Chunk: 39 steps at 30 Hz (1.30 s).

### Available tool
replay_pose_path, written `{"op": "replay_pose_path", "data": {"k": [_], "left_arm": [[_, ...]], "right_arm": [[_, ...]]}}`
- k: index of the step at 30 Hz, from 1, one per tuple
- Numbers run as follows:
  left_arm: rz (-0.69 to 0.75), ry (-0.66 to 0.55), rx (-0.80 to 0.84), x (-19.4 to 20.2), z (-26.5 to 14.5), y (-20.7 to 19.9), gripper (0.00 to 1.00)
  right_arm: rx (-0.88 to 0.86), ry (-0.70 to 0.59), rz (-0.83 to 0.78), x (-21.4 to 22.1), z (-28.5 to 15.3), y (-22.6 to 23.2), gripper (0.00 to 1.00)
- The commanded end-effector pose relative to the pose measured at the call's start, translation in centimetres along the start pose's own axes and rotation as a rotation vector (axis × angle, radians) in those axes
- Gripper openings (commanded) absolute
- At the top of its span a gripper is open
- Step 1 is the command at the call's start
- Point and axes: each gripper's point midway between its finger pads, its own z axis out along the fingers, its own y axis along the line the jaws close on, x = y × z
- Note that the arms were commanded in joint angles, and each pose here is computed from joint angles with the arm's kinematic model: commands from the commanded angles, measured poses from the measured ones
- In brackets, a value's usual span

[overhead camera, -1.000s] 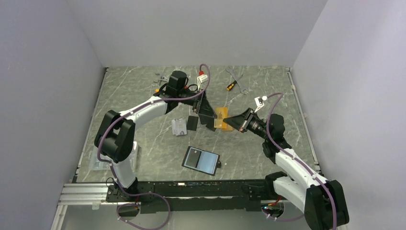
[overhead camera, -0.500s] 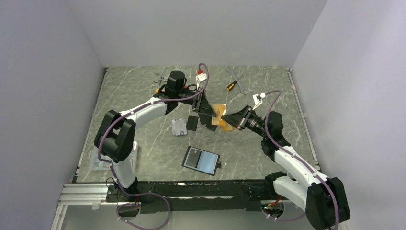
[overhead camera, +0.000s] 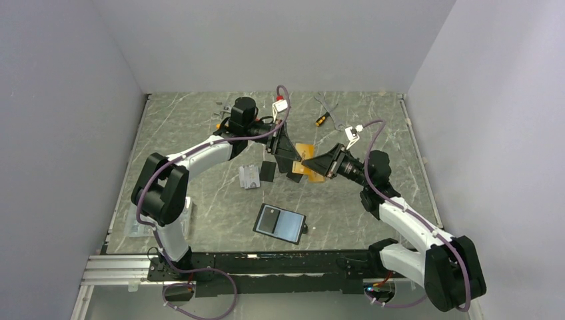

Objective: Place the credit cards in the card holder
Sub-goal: Pick up the credit card from the center of the board, then turn over the card slot in the card holder.

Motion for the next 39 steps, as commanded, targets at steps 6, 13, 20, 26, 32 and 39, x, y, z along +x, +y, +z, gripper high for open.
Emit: {"op": "replay_pose_path", "data": {"k": [6, 13, 20, 26, 32, 39], "left_arm": [[0.066, 0.042, 0.048, 0.4, 0.0, -1.9, 0.0], [0.069, 0.051, 0.028, 0.7, -0.1, -1.7, 0.0], [0.076, 0.084, -0.059, 2.2, -0.7, -1.0, 0.41], [0.21, 0.24, -0.259, 7.0, -2.9, 3.4, 0.5], [0.344, 0.467, -0.435, 13.6, -6.4, 8.4, 0.5], [0.456, 0.639, -0.486, 18.3, -6.4, 9.9, 0.48]], "right_arm": [[-0.114, -0.052, -0.053, -3.5, 1.4, 3.4, 0.23], [-0.119, -0.068, -0.038, -4.0, 1.1, 3.8, 0.0], [0.056, -0.072, -0.024, -2.8, -0.7, 1.1, 0.0], [0.269, 0.077, 0.102, 4.6, -2.1, -3.4, 0.0], [0.456, 0.318, 0.182, 15.3, -3.0, -5.8, 0.0], [0.592, 0.418, 0.245, 20.6, -6.4, -7.7, 0.0]]}}
